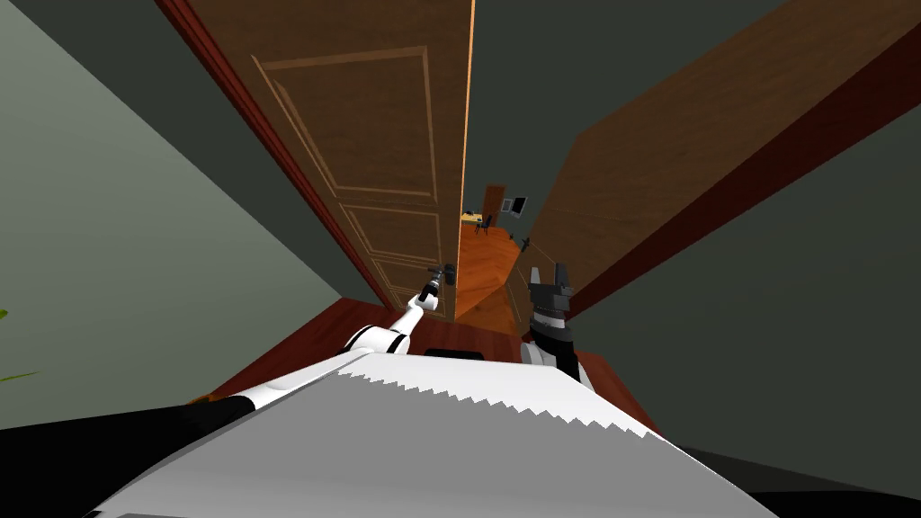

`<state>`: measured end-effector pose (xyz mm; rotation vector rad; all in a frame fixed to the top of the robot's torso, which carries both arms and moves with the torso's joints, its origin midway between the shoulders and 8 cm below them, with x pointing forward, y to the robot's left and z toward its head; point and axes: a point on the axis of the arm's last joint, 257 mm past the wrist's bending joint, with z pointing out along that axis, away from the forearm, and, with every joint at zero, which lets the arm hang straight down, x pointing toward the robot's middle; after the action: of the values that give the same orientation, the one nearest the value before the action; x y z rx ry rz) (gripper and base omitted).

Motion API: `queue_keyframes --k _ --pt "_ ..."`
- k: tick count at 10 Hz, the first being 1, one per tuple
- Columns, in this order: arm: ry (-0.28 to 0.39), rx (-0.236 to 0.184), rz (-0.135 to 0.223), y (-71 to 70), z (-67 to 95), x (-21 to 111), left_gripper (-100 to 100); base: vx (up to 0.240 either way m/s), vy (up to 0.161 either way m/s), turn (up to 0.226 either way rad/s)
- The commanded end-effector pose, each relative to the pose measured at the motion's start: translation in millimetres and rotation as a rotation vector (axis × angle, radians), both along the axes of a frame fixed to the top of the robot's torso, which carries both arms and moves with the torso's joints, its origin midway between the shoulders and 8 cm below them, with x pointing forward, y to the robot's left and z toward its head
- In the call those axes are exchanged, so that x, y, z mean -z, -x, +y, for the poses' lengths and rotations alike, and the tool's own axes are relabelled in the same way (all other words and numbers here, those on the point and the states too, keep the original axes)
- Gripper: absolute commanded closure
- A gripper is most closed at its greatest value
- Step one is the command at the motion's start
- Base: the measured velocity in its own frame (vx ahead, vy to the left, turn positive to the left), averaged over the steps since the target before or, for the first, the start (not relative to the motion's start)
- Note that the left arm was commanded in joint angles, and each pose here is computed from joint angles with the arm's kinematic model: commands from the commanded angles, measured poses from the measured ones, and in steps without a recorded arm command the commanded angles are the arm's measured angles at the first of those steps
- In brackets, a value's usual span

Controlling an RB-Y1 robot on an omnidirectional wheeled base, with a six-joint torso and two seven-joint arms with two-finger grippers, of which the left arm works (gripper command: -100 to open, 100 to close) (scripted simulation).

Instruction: Push the door open

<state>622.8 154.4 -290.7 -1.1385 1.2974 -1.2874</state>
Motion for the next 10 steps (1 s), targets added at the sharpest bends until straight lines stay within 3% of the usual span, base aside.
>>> queue_keyframes --k 1,2,7,10 --pt "0.0 0.0 0.0 0.0 0.0 0.0 -100 0.091 -0.008 -0.001" --pt "0.0 0.0 0.0 0.0 0.0 0.0 100 -0.014 -0.001 0.01" --pt "0.0 0.0 0.0 0.0 0.0 0.0 100 -0.015 0.002 -0.004" --pt "-0.004 -0.028 0.002 -1.5 18.1 0.9 100 0.146 -0.071 0.034"
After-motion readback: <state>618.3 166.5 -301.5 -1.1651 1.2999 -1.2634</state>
